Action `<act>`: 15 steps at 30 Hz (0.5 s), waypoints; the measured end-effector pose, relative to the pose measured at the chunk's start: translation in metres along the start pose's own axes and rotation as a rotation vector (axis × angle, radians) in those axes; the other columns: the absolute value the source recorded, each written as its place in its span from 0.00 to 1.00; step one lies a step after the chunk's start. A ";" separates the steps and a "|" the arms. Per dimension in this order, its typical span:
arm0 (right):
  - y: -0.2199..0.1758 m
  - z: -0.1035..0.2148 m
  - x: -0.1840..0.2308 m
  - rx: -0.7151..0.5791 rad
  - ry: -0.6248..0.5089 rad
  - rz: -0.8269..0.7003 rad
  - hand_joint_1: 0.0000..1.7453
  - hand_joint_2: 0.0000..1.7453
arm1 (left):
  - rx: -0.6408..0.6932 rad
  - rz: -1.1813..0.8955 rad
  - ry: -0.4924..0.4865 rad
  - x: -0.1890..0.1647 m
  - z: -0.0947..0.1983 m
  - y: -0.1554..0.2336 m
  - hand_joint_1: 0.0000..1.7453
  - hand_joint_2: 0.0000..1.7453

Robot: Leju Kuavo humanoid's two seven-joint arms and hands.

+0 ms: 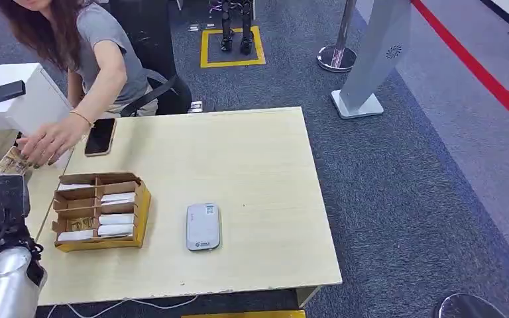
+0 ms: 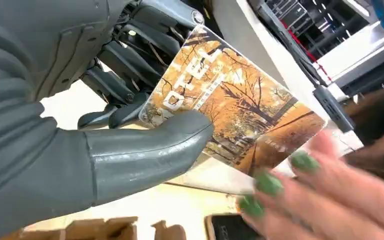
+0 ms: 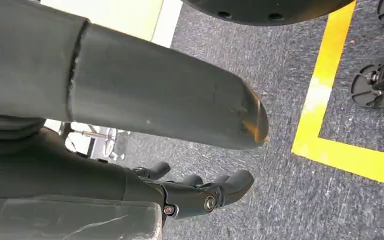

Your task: Pass the card to the sensor for recognition and then transmit it.

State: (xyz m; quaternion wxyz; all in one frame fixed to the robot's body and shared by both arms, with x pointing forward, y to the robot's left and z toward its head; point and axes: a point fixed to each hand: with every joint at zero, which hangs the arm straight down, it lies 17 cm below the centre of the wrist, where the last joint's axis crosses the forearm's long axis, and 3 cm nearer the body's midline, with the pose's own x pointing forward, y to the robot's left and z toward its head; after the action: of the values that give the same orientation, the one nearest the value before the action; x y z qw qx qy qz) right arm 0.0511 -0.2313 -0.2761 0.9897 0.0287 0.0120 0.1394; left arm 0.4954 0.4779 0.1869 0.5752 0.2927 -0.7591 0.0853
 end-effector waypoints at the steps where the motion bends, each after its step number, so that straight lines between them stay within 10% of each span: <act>1: 0.000 0.000 0.000 0.001 0.000 0.000 0.00 0.00 | 0.002 -0.009 0.000 -0.001 0.000 0.002 1.00 1.00; 5: 0.000 0.000 0.000 0.002 0.000 0.000 0.00 0.00 | 0.010 -0.022 0.004 -0.005 0.000 0.005 1.00 1.00; 6: 0.000 0.000 0.000 0.002 0.000 0.000 0.00 0.00 | 0.010 -0.022 0.005 -0.005 0.000 0.005 0.80 1.00; 7: 0.000 0.000 0.000 0.003 0.000 0.001 0.00 0.00 | 0.010 -0.024 0.006 -0.006 0.000 0.005 0.00 1.00; 15: 0.000 0.000 0.000 0.002 0.000 0.000 0.00 0.00 | 0.024 -0.036 0.009 -0.009 -0.001 0.011 0.00 1.00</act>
State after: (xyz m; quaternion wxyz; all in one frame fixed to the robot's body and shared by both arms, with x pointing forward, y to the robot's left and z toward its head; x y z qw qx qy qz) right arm 0.0508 -0.2309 -0.2760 0.9897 0.0299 0.0122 0.1396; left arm 0.4917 0.4904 0.1809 0.5764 0.3127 -0.7501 0.0853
